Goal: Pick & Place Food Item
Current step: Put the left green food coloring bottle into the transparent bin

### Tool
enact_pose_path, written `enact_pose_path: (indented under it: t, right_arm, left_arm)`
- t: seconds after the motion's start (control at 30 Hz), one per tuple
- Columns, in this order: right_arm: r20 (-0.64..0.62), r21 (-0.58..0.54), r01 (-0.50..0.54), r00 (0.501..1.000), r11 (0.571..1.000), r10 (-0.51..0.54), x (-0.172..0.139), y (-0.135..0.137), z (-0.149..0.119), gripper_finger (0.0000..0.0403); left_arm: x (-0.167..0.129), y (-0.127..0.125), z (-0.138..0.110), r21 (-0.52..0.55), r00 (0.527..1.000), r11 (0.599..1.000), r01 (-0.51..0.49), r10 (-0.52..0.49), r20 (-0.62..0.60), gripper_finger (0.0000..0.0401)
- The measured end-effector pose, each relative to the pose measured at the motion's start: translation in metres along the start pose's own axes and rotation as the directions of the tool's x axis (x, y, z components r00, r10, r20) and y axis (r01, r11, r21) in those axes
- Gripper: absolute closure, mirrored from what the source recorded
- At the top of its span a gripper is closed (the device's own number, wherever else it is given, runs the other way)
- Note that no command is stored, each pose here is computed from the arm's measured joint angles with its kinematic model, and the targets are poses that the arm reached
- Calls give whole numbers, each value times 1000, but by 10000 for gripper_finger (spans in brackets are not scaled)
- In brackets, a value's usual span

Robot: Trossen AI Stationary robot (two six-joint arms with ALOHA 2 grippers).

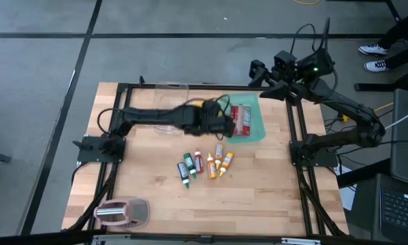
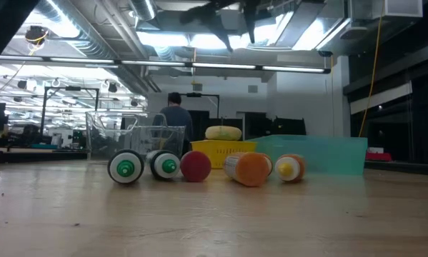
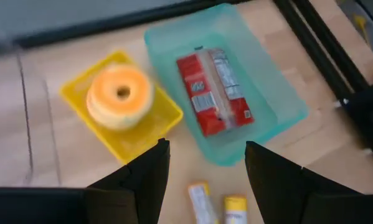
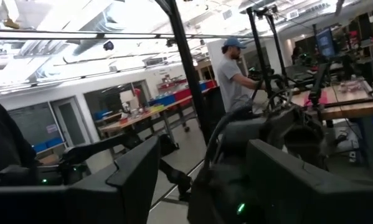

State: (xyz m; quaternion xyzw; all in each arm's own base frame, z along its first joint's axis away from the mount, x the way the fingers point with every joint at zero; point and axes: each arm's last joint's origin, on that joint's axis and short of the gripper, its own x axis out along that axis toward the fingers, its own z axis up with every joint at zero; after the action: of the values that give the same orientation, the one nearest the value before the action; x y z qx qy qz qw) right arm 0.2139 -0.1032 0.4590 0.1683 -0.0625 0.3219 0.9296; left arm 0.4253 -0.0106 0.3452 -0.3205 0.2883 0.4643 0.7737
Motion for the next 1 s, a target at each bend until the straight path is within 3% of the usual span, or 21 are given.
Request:
enact_pose_path:
  t: [0.27,0.47,0.6,0.77,1.0]
  right_arm:
    - [-30,45,-37,999,998,38,0,6,0,166]
    - [-22,53,-30,999,998,31,0,5,0,166]
    - [-20,59,-30,999,998,31,1,6,0,166]
    - [-23,85,-45,999,995,47,5,8,-1,166]
    - [-20,115,-63,998,991,65,11,10,-3,166]
  left_arm:
    - [-33,-9,-83,-167,997,986,-26,14,-78,199]
    - [-40,-2,-140,-356,975,924,-137,63,-211,199]
    - [-33,0,-174,-446,970,883,-145,37,-241,199]
    - [-8,1,-196,-491,967,864,-110,-22,-254,199]
    - [15,19,-202,-453,956,865,-217,95,-277,199]
